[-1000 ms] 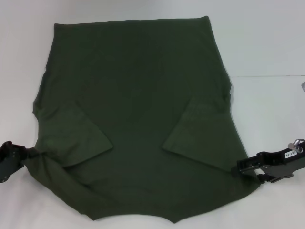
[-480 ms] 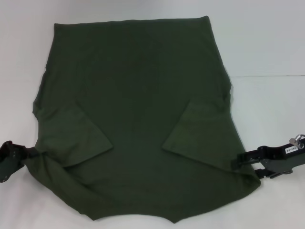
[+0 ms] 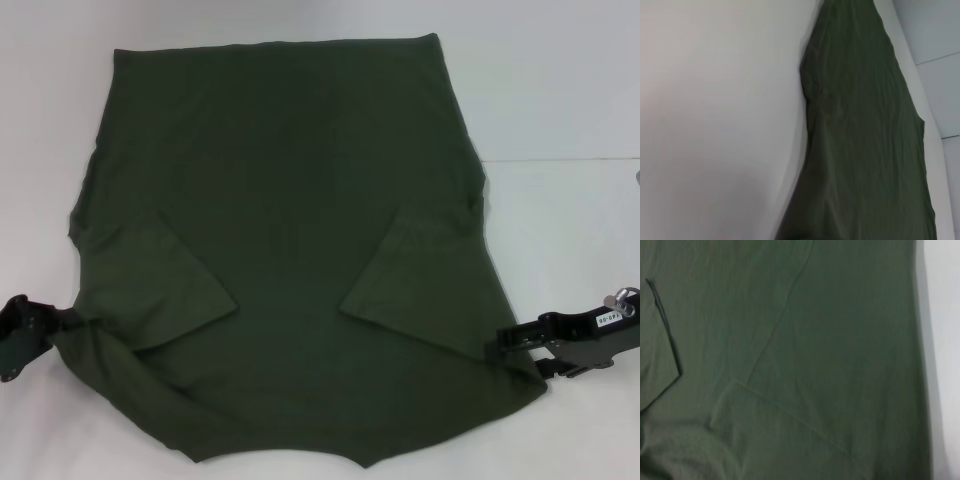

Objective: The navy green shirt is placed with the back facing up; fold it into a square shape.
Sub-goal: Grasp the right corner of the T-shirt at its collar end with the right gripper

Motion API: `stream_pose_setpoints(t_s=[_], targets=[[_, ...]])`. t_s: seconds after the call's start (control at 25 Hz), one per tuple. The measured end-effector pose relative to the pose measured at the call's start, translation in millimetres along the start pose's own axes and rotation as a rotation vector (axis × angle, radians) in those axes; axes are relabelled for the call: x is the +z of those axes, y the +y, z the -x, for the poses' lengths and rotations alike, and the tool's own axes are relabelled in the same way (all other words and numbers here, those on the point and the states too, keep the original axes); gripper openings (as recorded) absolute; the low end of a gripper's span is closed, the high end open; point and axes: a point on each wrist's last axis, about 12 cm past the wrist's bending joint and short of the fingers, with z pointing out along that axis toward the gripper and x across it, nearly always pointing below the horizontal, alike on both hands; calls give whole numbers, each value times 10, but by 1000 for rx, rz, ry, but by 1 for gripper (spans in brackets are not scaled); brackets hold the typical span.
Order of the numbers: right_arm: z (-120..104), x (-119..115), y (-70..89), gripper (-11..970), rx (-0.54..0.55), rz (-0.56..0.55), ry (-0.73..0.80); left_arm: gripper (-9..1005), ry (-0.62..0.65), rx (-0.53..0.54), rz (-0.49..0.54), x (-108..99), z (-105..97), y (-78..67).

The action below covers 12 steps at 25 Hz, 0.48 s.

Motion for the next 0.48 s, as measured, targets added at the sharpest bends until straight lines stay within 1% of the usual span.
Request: stream_pose_setpoints(t_s=[0.2,0.48], targets=[[25,-19,-5,945,-11,-12,-8,16,2,0,-7,20,-6,-14],[-12,19,4,945,-13,-5,10,15,3,0,-13,31,-8,-21]])
